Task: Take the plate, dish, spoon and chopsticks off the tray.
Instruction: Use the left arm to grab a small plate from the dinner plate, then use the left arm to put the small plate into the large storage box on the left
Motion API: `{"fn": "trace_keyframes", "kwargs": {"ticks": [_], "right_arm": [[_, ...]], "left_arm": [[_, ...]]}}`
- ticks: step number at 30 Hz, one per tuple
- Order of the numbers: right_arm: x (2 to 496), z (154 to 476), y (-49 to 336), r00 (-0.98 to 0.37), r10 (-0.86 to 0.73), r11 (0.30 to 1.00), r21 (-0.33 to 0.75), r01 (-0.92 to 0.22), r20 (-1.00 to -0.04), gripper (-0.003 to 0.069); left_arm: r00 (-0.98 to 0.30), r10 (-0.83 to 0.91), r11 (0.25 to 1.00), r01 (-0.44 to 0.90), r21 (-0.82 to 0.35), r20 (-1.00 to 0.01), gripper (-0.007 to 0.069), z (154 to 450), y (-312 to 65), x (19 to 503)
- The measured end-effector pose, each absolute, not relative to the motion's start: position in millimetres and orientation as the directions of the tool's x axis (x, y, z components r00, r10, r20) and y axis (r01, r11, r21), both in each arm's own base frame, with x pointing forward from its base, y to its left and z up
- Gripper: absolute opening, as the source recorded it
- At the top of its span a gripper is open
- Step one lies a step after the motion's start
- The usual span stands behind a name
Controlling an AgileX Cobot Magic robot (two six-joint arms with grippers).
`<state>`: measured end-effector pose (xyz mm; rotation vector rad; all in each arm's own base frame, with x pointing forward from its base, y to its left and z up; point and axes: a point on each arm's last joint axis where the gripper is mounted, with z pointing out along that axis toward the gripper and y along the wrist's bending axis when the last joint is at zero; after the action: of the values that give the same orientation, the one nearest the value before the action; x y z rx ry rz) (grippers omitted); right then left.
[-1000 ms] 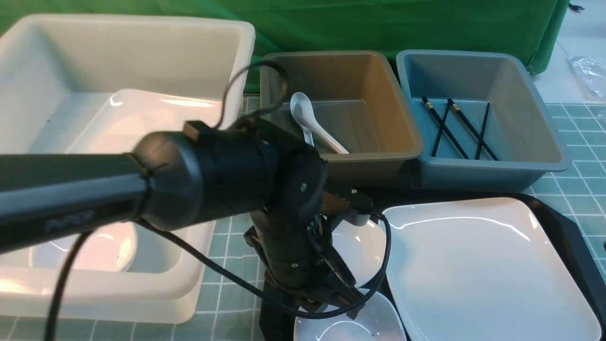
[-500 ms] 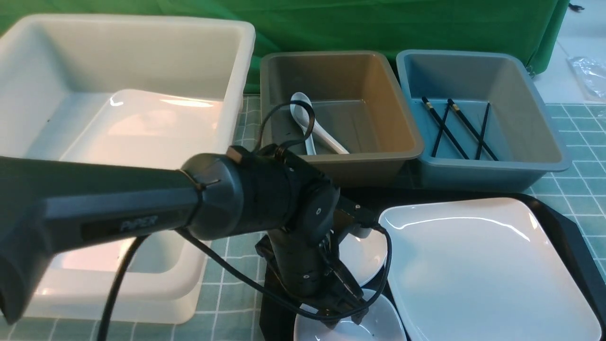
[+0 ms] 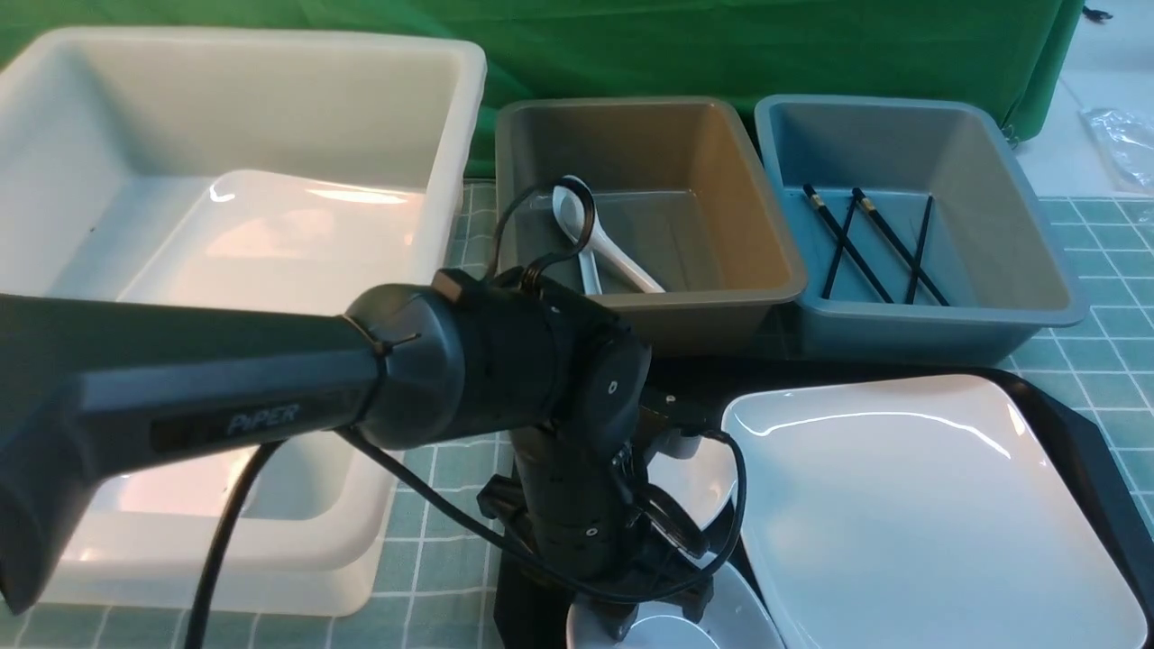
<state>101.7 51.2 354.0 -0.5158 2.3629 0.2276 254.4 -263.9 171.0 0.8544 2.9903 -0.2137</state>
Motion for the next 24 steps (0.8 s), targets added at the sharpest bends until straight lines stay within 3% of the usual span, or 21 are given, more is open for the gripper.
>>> {"fn": "trace_keyframes", "kwargs": {"ticks": [2,6,9,19,24], "right_arm": [[102,354,51,-0.674,-0.301,0.905,0.021,-0.425,-0.675,0.0019],[103,355,52,-0.665,-0.298,0.905,0.021,-0.426,-0.685,0.0019],[103,356,52,-0.661,-0.297,0.904,0.020,-0.427,-0.689,0.0019],[103,356,52,-0.659,-0.297,0.904,0.019,-0.428,-0.691,0.0019],[104,356,52,-0.657,-0.296,0.904,0.019,-0.428,-0.693,0.0019]], "left_arm": [[-0.852,0.519,0.843,0.523,-0.126,-0.062,0.0174,177,-262,253],[-0.851,0.517,0.841,0.525,-0.127,-0.095,0.0062,204,-255,247],[-0.845,0.522,0.836,0.534,-0.123,-0.118,0.0031,222,-249,241],[-0.829,0.476,0.828,0.535,-0.170,-0.292,0.0019,292,-222,222],[-0.848,0.322,0.872,0.439,-0.217,-0.421,0.0019,334,-178,228]]}}
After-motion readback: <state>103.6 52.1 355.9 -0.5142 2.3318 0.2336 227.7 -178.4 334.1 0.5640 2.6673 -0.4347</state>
